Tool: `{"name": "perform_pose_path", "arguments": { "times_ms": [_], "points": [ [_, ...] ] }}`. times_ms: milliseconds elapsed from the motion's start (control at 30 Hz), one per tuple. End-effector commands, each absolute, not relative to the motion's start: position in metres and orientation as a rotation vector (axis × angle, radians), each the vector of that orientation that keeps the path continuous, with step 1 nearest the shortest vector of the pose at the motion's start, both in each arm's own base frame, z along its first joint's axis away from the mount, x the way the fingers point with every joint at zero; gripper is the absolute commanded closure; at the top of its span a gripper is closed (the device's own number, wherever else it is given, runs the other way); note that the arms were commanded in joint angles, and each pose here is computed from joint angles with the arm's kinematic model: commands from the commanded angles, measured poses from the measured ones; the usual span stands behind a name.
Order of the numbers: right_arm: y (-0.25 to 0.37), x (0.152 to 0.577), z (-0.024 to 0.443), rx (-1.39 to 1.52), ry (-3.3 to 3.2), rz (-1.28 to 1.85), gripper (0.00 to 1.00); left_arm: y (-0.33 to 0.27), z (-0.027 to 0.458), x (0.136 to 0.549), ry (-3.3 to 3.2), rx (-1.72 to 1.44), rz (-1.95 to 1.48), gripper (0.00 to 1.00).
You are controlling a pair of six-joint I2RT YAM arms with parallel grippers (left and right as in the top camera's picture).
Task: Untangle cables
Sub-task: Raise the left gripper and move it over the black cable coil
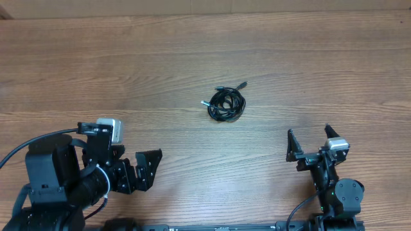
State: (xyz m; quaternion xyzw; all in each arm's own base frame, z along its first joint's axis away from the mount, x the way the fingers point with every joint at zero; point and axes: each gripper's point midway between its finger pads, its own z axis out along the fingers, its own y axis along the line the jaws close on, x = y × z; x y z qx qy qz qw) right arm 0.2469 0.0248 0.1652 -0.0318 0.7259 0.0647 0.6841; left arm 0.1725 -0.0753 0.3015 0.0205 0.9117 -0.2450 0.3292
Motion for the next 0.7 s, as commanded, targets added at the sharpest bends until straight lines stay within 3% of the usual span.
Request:
{"name": "perform_pose_path", "arguments": {
  "times_ms": [0,167,400,667],
  "points": [
    [0.025,0.247,0.161,-0.073,1.633,0.139,0.00,-0.077,0.283,0.174,2.474,-0.109,-0.728,0.00],
    [0.025,0.247,0.161,-0.073,1.633,0.139,0.00,-0.078,0.253,0.177,2.603,-0.269,-0.789,0.00],
    [0.025,0.247,0.161,-0.073,1.633,0.139,0.00,-0.102,0.257,0.195,2.639,-0.215,-0.937,0.00],
    [0.025,0.247,0.161,-0.073,1.633,0.139,0.00,-0.126,0.290,0.237,2.714,-0.153,-0.649,0.00]
  ]
}}
